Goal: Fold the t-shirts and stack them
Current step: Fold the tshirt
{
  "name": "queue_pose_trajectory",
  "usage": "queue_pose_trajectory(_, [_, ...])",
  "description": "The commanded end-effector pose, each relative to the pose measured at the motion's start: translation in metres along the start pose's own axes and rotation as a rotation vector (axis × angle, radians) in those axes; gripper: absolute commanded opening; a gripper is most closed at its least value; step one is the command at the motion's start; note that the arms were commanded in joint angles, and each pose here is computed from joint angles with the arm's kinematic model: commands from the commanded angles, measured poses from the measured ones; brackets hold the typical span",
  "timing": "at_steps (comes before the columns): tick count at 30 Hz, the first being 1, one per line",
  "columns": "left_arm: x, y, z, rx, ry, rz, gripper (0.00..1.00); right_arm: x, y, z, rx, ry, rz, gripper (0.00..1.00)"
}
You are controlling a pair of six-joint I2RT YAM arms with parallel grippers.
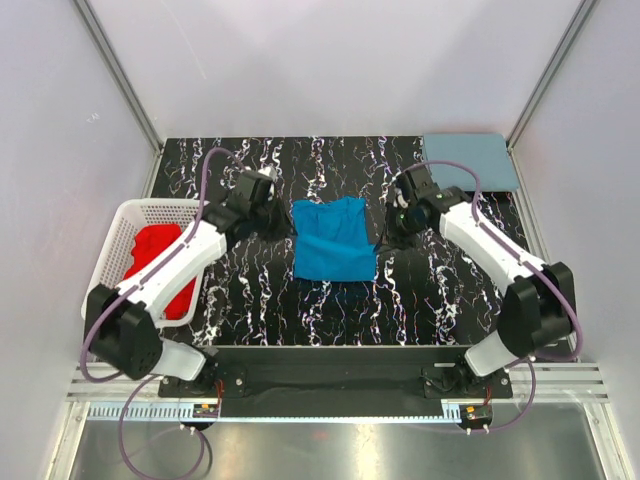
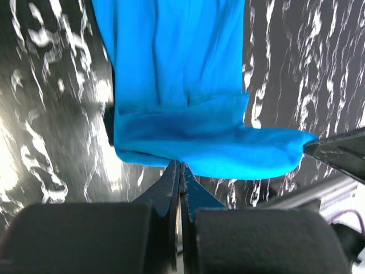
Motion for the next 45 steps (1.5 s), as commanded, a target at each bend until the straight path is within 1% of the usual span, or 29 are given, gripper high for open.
queue_pose_trajectory(1, [0.044,-0.020,-0.005,-0.057,-0.079,-0.034,0.00,0.033,-0.001,0.013,0.000,-0.043,0.051,0.00])
queue_pose_trajectory(6, [0.089,-0.025,-0.017,-0.079,-0.142,-0.013,0.00,0.079,0.002,0.010,0.021,-0.085,0.075,0.00])
queue_pose_trajectory(11, [0.123,-0.028,-0.048,-0.140,-0.119,-0.013,0.00,0.117,-0.007,-0.020,0.030,-0.089,0.083,0.00])
queue_pose_trajectory(12, [0.132,-0.032,-0.050,-0.158,-0.131,-0.019,0.00,0.130,-0.004,-0.018,0.035,-0.119,0.101,0.01])
queue_pose_trajectory(14, [0.140,-0.027,-0.065,-0.164,-0.120,-0.012,0.00,0.141,-0.012,-0.038,0.034,-0.097,0.096,0.01])
queue_pose_trajectory(15, [0.148,-0.028,-0.069,-0.183,-0.139,-0.017,0.00,0.155,-0.010,-0.037,0.042,-0.127,0.106,0.01])
queue_pose_trajectory(16, [0.154,-0.021,-0.079,-0.176,-0.139,-0.004,0.00,0.155,-0.017,-0.053,0.033,-0.089,0.100,0.01])
queue_pose_trajectory(21, [0.190,-0.021,-0.102,-0.269,-0.165,0.009,0.00,0.192,-0.033,-0.063,0.029,-0.143,0.084,0.01])
queue_pose_trajectory(22, [0.197,-0.012,-0.115,-0.268,-0.156,0.030,0.00,0.196,-0.039,-0.073,0.031,-0.143,0.076,0.02])
queue_pose_trajectory(23, [0.202,-0.018,-0.116,-0.317,-0.148,0.027,0.00,0.201,-0.041,-0.075,0.041,-0.150,0.073,0.03])
queue_pose_trajectory(24, [0.213,-0.025,-0.119,-0.371,-0.184,0.026,0.00,0.213,-0.043,-0.072,0.052,-0.184,0.076,0.04])
queue_pose_trajectory(25, [0.216,-0.019,-0.135,-0.374,-0.184,0.041,0.00,0.217,-0.051,-0.087,0.071,-0.172,0.056,0.06])
queue_pose_trajectory(26, [0.227,-0.025,-0.138,-0.402,-0.217,0.033,0.00,0.228,-0.049,-0.086,0.096,-0.205,0.062,0.08])
queue_pose_trajectory(27, [0.230,-0.026,-0.145,-0.411,-0.211,0.049,0.06,0.233,-0.058,-0.103,0.121,-0.204,0.041,0.11])
queue_pose_trajectory(28, [0.229,-0.012,-0.171,-0.389,-0.179,0.075,0.12,0.239,-0.061,-0.108,0.130,-0.219,0.038,0.15])
queue_pose_trajectory(29, [0.240,-0.019,-0.172,-0.408,-0.177,0.076,0.15,0.249,-0.060,-0.107,0.148,-0.254,0.055,0.26])
queue_pose_trajectory(31, [0.242,-0.002,-0.197,-0.383,-0.147,0.105,0.19,0.262,-0.064,-0.119,0.184,-0.311,0.108,0.31])
queue_pose_trajectory(32, [0.249,-0.003,-0.198,-0.398,-0.161,0.099,0.22,0.269,-0.064,-0.118,0.184,-0.342,0.126,0.36])
queue_pose_trajectory(33, [0.253,0.000,-0.199,-0.397,-0.169,0.098,0.30,0.274,-0.069,-0.122,0.176,-0.362,0.138,0.47])
queue_pose_trajectory(34, [0.257,0.004,-0.200,-0.394,-0.179,0.094,0.45,0.276,-0.075,-0.121,0.166,-0.368,0.129,0.51])
queue_pose_trajectory(35, [0.262,0.002,-0.197,-0.397,-0.194,0.080,0.49,0.278,-0.080,-0.119,0.151,-0.372,0.119,0.53])
queue_pose_trajectory(36, [0.265,0.002,-0.193,-0.392,-0.208,0.052,0.51,0.276,-0.084,-0.115,0.137,-0.362,0.109,0.54])
queue_pose_trajectory(38, [0.264,0.008,-0.187,-0.362,-0.194,0.030,0.48,0.263,-0.094,-0.119,0.122,-0.328,0.096,0.56])
queue_pose_trajectory(40, [0.263,0.006,-0.172,-0.347,-0.208,0.011,0.48,0.261,-0.087,-0.104,0.134,-0.352,0.129,0.60])
queue_pose_trajectory(41, [0.251,0.018,-0.175,-0.305,-0.185,0.028,0.48,0.246,-0.091,-0.112,0.137,-0.311,0.117,0.62])
queue_pose_trajectory(42, [0.250,0.013,-0.161,-0.310,-0.191,-0.002,0.48,0.245,-0.082,-0.100,0.180,-0.326,0.142,0.64])
queue_pose_trajectory(43, [0.234,0.023,-0.163,-0.282,-0.149,0.007,0.48,0.240,-0.080,-0.099,0.202,-0.315,0.150,0.66])
queue_pose_trajectory(44, [0.227,0.026,-0.159,-0.270,-0.140,-0.001,0.48,0.226,-0.081,-0.106,0.221,-0.274,0.137,0.66])
queue_pose_trajectory(45, [0.223,0.019,-0.144,-0.284,-0.152,-0.014,0.48,0.222,-0.073,-0.097,0.269,-0.277,0.164,0.65])
Point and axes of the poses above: each gripper's point midway between its finger pads, its own z axis back along the fingers, its own y axis along the line the jaws close on, x = y × z, the point moved 5 cm from there along z, back along the fingers, and after that the axes turned 13 degrees about z, right-handed, at the moved point
